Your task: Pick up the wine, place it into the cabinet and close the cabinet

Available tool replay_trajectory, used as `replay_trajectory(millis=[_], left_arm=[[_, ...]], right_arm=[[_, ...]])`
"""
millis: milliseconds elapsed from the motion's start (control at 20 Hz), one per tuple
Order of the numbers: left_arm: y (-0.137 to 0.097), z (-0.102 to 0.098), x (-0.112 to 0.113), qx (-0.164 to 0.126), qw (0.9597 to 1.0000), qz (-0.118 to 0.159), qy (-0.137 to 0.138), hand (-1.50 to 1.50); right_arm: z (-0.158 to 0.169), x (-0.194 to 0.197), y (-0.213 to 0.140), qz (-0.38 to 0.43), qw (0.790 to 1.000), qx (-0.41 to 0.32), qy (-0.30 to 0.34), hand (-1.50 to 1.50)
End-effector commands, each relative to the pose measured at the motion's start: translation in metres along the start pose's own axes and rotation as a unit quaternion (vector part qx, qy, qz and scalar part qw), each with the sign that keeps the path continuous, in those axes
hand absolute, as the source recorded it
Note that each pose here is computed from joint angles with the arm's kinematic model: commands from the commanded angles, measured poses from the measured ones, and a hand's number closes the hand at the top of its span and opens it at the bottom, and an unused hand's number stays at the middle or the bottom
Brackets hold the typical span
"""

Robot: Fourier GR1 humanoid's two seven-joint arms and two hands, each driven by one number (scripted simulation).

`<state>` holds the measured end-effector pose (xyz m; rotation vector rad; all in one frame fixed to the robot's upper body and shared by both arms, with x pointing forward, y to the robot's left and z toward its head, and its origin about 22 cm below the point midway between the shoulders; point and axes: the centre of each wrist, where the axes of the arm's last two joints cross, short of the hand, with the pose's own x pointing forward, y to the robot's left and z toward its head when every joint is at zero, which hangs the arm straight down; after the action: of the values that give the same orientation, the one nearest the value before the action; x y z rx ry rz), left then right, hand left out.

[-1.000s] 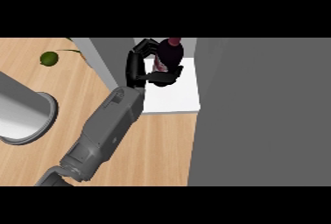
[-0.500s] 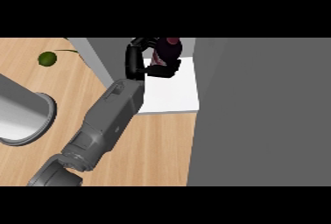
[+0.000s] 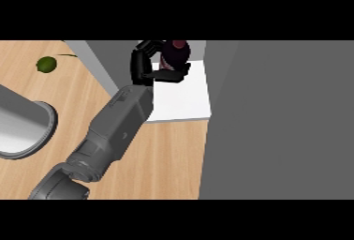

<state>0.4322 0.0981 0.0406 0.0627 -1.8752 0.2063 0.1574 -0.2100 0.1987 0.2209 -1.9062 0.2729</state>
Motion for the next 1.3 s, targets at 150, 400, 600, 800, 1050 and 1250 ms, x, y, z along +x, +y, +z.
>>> replay_trajectory(millis=[150,400,600,800,1050,1250], left_arm=[[0.009,0.006,-0.011,0.027,0.9995,0.012,0.012,1.50],[0.011,0.002,-0.009,0.026,0.9995,-0.010,0.016,1.50],[0.025,0.003,-0.015,0.032,0.9985,-0.042,0.018,-1.50],[0.018,0.007,-0.017,0.024,0.9975,-0.060,0.029,-1.50],[0.022,0.016,-0.026,0.023,0.9956,-0.086,0.031,-1.50],[0.018,0.018,-0.027,0.027,0.9933,-0.108,0.030,-1.50]], right_arm=[[0.017,0.015,-0.001,-0.009,1.000,0.012,-0.018,-1.50],[0.019,0.015,0.007,-0.006,1.000,0.013,-0.010,-1.50],[0.013,0.006,-0.003,-0.002,1.000,0.016,-0.013,-1.50],[0.004,0.010,0.003,-0.017,1.000,0.008,-0.019,-1.50],[0.007,0.015,0.000,-0.005,1.000,0.009,-0.015,-1.50],[0.010,0.008,0.002,-0.011,1.000,0.015,-0.011,-1.50]])
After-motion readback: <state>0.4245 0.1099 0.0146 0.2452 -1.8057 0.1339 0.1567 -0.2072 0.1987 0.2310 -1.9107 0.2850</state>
